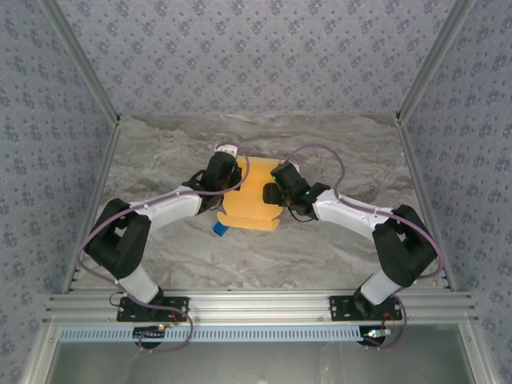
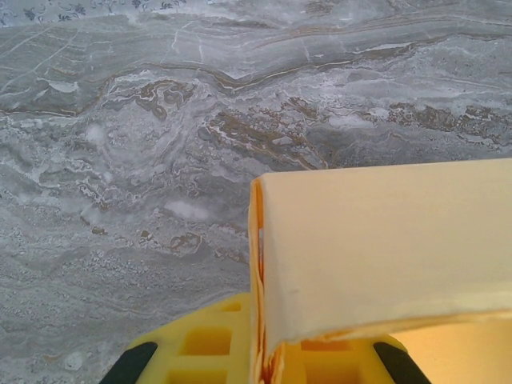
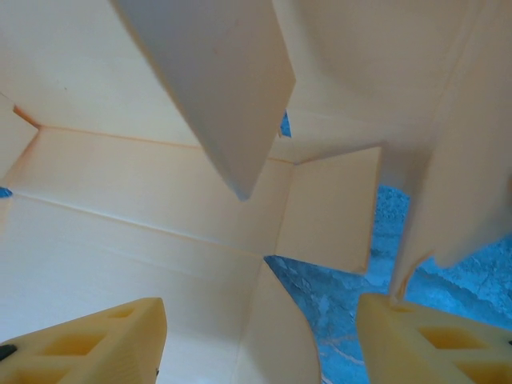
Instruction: Fold the paper box
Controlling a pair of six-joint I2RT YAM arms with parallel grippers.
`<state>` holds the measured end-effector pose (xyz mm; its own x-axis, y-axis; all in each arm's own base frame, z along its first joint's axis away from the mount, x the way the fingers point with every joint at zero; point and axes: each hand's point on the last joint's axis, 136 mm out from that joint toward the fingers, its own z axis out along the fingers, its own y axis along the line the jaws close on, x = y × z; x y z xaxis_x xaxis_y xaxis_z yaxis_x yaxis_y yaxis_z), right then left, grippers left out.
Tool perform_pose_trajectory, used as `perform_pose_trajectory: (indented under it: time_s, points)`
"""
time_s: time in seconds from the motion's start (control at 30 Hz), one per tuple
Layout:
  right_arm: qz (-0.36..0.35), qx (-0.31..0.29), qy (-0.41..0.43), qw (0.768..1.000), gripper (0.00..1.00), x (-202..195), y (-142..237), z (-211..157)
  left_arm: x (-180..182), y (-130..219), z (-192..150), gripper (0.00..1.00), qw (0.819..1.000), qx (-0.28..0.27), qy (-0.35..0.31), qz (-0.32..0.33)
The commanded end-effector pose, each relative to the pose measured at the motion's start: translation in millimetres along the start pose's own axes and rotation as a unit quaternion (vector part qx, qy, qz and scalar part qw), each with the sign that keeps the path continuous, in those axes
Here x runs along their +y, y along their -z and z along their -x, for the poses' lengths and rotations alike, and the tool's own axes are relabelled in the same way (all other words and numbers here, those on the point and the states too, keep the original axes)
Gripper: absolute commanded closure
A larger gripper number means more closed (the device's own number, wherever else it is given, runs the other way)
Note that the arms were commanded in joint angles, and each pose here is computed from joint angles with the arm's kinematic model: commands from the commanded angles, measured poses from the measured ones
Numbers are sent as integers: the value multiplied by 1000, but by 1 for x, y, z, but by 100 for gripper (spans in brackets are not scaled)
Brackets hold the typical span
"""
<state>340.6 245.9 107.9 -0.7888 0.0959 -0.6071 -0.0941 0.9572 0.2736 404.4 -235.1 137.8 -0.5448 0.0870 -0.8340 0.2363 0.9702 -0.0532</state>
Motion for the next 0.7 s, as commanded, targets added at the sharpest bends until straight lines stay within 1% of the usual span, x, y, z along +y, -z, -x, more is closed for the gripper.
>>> perform_pose_trajectory:
  time_s: [0.0, 0.1, 0.27, 0.37, 0.67]
  points:
    - [13, -27, -11, 999, 36, 6, -5, 14, -7, 11, 28, 100, 999, -29, 13, -14]
    - [24, -35, -13, 999, 38, 12, -4, 20, -8, 11, 27, 100, 999, -28, 13, -16]
    - [43, -36, 22, 998, 42, 22, -2, 20, -8, 11, 26, 100, 999, -27, 14, -15]
    - [41, -36, 42, 998, 45, 25, -2, 19, -8, 10, 26, 100, 999, -26, 14, -17]
    - [60, -22, 82, 995, 51, 41, -13, 13, -9, 10, 22, 100, 999, -21, 16, -20]
